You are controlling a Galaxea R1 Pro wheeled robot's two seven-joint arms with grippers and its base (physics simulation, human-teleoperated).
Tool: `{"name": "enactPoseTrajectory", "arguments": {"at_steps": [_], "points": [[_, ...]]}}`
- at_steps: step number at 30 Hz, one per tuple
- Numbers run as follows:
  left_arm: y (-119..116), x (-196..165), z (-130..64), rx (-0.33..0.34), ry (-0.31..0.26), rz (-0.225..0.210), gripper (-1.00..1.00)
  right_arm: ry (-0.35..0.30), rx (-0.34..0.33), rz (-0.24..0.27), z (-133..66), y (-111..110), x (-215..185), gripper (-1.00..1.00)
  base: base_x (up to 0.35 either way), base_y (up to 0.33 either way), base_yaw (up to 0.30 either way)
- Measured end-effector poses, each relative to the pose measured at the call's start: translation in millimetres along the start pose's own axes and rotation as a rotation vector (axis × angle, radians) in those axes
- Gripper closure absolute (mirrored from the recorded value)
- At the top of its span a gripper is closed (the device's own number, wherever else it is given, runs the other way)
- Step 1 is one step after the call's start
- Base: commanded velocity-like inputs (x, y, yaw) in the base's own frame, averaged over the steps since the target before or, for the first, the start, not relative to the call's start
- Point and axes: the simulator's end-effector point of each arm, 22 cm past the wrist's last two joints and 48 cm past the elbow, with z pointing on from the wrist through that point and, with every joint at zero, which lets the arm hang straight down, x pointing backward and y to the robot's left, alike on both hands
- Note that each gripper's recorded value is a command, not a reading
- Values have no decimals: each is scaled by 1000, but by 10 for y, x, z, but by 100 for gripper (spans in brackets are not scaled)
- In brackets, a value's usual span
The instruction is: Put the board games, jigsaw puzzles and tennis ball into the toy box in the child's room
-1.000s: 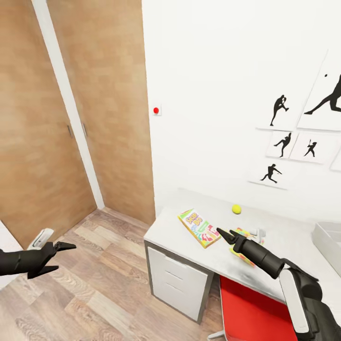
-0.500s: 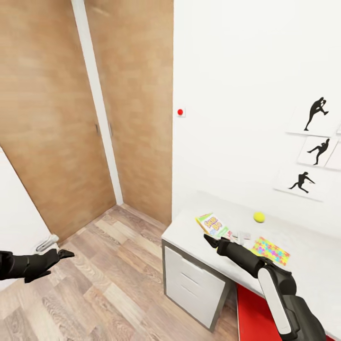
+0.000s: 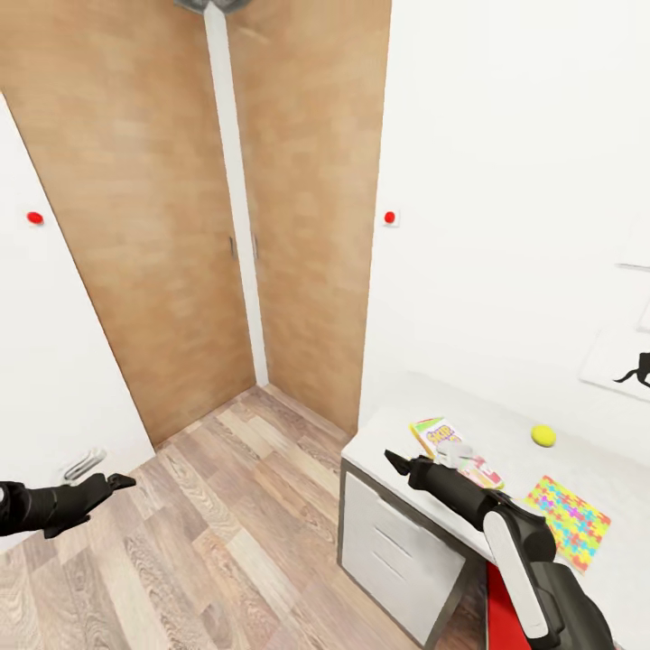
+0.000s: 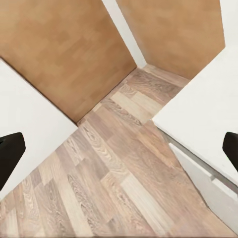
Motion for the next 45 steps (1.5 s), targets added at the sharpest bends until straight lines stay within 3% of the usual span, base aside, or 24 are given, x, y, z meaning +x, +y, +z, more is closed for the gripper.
{"name": "enactPoseTrajectory", "arguments": {"at_steps": [9, 14, 22, 45], "points": [[42, -33, -20, -21, -13, 20, -100, 28, 32, -4, 97, 141, 126, -100, -77, 190, 280], [12, 38, 8, -23, 2, 39, -100, 58, 92, 4, 113, 81, 203, -100, -104, 261, 280], [-14, 90, 21, -24, 11, 54, -100, 62, 117, 1, 103, 51, 183, -100, -39, 239, 280], [-43, 77, -22, -18, 3, 60, -100, 101, 152, -41, 116, 132, 268, -100, -1, 16, 280]]}}
